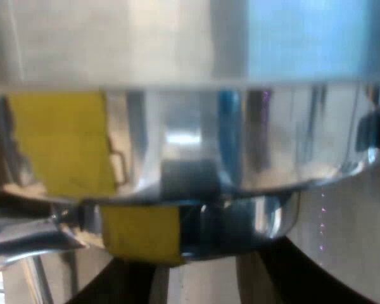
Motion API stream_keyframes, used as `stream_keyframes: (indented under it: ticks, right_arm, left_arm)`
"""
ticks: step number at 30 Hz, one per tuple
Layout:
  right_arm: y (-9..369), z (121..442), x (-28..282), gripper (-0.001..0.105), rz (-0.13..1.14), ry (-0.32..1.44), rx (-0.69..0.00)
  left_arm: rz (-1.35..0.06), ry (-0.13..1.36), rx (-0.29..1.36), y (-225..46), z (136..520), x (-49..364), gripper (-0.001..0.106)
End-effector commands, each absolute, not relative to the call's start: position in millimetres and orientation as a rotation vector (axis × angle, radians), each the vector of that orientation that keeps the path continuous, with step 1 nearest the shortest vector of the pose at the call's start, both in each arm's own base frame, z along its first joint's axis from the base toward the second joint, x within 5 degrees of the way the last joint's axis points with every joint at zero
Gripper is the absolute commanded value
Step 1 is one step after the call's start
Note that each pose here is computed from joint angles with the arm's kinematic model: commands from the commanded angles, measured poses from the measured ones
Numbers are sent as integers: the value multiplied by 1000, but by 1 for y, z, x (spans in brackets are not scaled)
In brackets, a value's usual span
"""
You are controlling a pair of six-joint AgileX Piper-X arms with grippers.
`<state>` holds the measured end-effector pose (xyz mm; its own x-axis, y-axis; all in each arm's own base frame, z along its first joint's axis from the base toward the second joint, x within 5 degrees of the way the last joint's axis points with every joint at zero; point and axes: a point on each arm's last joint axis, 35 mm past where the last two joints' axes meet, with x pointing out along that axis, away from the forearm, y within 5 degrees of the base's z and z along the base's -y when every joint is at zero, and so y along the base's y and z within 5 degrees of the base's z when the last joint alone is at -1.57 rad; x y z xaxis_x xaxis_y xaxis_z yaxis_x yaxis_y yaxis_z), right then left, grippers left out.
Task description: Put the handle in the coffee machine
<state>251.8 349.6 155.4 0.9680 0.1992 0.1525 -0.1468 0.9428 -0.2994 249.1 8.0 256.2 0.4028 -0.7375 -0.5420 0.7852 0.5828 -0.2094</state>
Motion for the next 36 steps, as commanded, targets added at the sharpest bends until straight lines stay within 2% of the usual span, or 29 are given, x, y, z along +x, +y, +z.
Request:
stream_keyframes:
  ticks: [1, 7, 9, 12, 15, 16, 17, 19, 21, 29, 36]
  right_arm:
    - [347, 175, 254, 29, 164, -262, -207]
    - [344, 179, 256, 29, 149, -289, -173]
    - [344, 180, 256, 29, 149, -290, -171]
    - [344, 180, 256, 29, 149, -290, -171]
    - [344, 180, 256, 29, 149, -290, -171]
    - [344, 180, 256, 29, 149, -290, -171]
    - [344, 180, 256, 29, 149, -290, -171]
    - [344, 180, 256, 29, 149, -290, -171]
    - [344, 180, 256, 29, 149, -290, -171]
    - [344, 180, 256, 29, 148, -291, -169]
    - [344, 180, 256, 29, 148, -291, -169]
  left_arm:
    - [-1027, 569, 51, 7, 270, 245, 0]
    - [-1037, 557, 77, 7, 270, 244, 2]
    - [-1037, 557, 77, 7, 270, 244, 14]
    - [-1037, 557, 77, 7, 270, 244, 48]
    - [-1037, 557, 77, 7, 270, 244, 50]
    - [-1037, 557, 77, 7, 270, 244, 64]
    - [-1038, 556, 78, 7, 270, 244, 70]
    - [-1035, 558, 79, 7, 270, 244, 61]
    - [-1020, 571, 92, 7, 269, 245, 58]
    - [-998, 615, 90, 8, 270, 238, 58]
    - [-985, 584, 104, 9, 284, 230, 58]
